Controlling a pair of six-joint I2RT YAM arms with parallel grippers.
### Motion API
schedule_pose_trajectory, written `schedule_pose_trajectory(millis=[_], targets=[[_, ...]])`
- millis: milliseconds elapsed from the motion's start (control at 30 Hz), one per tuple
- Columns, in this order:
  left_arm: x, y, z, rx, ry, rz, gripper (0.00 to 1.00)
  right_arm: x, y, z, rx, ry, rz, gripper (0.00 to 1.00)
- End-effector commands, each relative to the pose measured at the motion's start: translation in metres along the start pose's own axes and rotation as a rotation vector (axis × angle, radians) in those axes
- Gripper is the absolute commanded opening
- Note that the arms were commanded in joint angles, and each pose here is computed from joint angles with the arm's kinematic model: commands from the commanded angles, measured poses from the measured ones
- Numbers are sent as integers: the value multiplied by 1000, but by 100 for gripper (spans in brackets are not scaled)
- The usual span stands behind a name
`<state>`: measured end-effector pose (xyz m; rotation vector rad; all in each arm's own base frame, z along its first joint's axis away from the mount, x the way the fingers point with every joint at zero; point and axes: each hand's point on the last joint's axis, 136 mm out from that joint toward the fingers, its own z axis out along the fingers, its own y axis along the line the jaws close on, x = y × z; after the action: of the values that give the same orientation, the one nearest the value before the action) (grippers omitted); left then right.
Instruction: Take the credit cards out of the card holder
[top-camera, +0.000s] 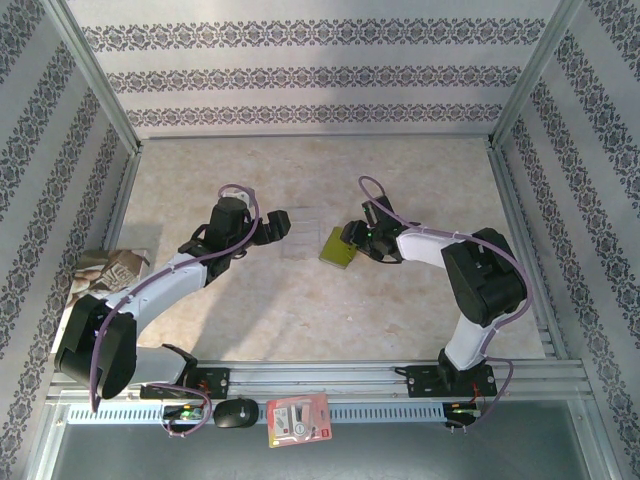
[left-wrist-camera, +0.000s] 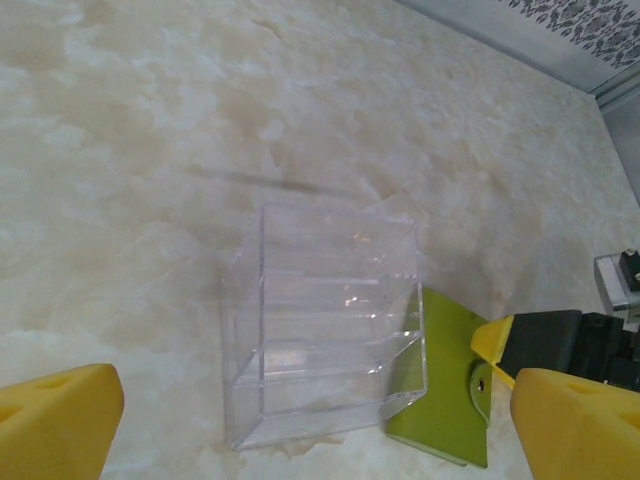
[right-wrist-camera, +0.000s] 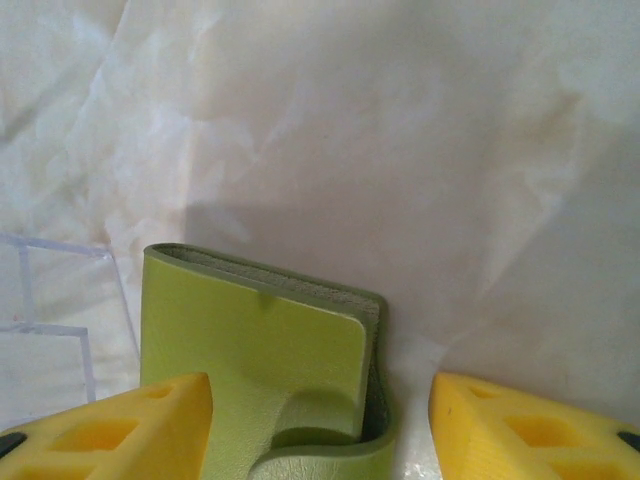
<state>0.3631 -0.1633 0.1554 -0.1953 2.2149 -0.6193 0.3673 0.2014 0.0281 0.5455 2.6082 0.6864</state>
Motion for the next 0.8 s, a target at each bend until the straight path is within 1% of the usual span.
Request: schedule_pose_trajectory(millis=[0, 67, 233, 367, 600, 700, 767], targets=[[-11, -2, -2, 11, -41, 2, 99, 21, -6, 11, -1, 80, 32, 58], [-11, -3, -1, 13, -35, 5, 99, 23, -12, 13, 19, 82, 30, 53], [-11, -6, -2, 28, -27, 8, 99, 24, -20, 15, 33, 92, 29, 37], [-10, -14, -2, 63, -14, 13, 99, 17, -25, 12, 22, 84, 26, 24], [-4, -26, 2, 131, 28, 6, 99, 2, -12, -2, -29, 54, -62, 0], [1, -35, 4, 179, 64, -5, 99, -3, -12, -12, -20, 46, -97, 0], [1, -41, 4, 210, 66, -13, 100, -6, -14, -23, -5, 27, -116, 0]])
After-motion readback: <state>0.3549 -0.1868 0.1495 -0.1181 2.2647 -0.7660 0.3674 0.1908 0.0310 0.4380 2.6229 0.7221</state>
